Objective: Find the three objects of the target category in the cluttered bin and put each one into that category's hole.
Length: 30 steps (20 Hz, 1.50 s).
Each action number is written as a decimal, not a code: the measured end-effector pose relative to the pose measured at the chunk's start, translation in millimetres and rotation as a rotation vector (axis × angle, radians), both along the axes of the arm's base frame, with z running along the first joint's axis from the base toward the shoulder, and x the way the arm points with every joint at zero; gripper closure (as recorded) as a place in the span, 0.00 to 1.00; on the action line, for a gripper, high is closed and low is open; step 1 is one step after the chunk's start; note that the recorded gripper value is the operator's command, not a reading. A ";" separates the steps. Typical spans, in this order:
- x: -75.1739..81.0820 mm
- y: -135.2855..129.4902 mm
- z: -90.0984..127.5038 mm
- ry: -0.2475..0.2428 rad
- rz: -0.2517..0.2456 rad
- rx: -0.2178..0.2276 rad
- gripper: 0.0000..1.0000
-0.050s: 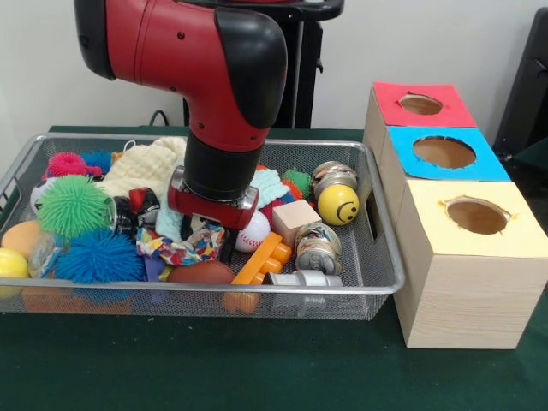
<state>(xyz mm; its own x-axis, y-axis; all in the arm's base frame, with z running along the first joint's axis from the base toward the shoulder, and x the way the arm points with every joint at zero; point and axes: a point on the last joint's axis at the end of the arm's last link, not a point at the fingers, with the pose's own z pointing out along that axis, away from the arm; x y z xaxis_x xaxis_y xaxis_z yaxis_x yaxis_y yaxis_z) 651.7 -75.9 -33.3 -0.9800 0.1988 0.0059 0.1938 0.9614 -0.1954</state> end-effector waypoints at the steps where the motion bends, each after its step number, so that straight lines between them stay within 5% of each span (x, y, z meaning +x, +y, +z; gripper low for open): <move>1: 1.9 -1.5 0.4 -0.004 -0.002 0.001 0.00; 8: 6.6 -5.3 2.2 -0.014 -0.018 0.018 0.00; 23: 43.3 2.2 78.3 -0.114 -0.020 0.009 0.00; 30: 50.7 15.2 91.8 -0.136 -0.005 0.009 0.00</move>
